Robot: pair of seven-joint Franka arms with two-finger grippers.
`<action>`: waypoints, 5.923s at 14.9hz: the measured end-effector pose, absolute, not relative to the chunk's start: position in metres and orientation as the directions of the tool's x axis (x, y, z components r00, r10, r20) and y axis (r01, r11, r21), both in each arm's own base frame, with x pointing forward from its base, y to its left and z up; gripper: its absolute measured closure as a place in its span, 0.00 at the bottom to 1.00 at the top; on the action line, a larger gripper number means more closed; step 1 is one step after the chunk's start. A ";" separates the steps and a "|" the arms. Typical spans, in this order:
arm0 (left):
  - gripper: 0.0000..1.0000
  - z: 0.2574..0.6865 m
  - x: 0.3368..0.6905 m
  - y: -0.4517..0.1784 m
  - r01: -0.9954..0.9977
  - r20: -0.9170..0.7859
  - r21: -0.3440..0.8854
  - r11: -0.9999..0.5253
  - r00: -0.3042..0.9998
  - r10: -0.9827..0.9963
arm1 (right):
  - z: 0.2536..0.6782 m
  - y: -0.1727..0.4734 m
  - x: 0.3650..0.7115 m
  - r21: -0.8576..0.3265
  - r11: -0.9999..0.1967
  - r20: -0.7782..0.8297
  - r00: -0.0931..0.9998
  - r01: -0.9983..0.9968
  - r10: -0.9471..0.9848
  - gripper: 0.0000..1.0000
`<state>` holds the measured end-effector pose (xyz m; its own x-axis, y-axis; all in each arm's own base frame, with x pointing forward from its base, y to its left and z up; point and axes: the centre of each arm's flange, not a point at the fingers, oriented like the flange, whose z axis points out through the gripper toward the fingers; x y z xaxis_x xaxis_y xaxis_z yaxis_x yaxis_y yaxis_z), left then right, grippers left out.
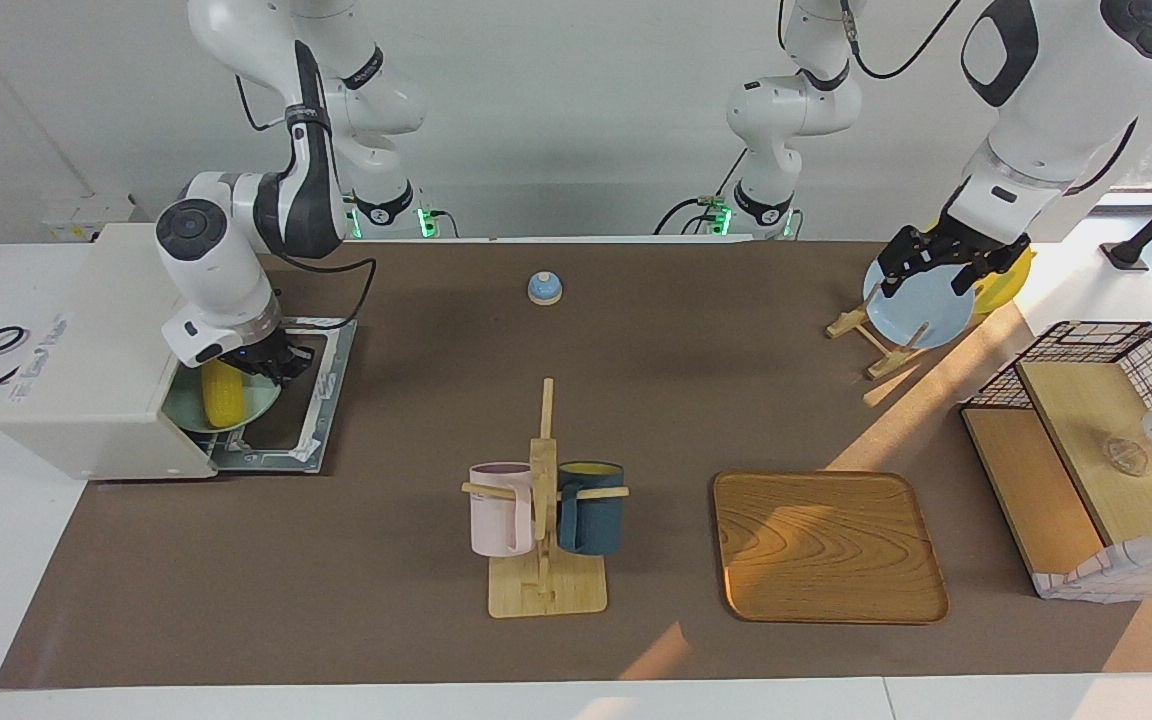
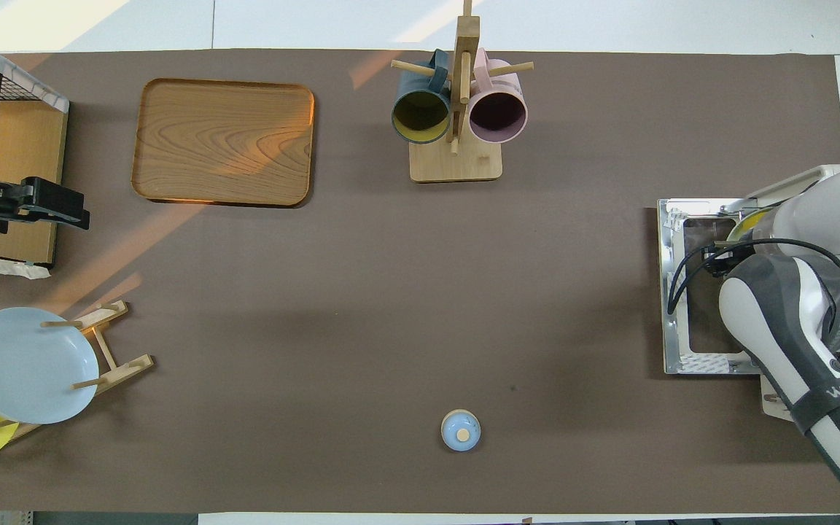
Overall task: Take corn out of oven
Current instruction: 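Pull the plate with corn out of the oven toward the table center, then lower the plate onto the table while the left gripper reaches toward it, then grasp the corn with the left gripper while the right gripper withdraws, then carry the corn onto the wooden tray and open the left gripper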
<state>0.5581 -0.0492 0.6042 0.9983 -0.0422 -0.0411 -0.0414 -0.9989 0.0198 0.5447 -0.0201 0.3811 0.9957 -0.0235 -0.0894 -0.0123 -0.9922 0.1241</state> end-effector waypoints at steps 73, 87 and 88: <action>0.42 0.445 0.632 -0.245 0.013 0.038 0.107 -0.994 0.999 0.017 | 0.518 -0.019 0.549 0.183 -0.973 -0.186 0.967 -0.138 -0.172 0.96; 0.42 0.327 0.737 -0.117 -0.199 0.186 0.029 -0.980 0.964 -0.190 | 0.546 -0.019 0.542 0.045 -0.979 -0.134 0.970 -0.197 -0.201 0.36; 0.42 0.326 0.737 -0.117 -0.198 0.186 0.029 -0.980 0.964 -0.189 | 0.550 -0.016 0.542 0.020 -0.979 -0.131 0.971 -0.200 -0.201 0.23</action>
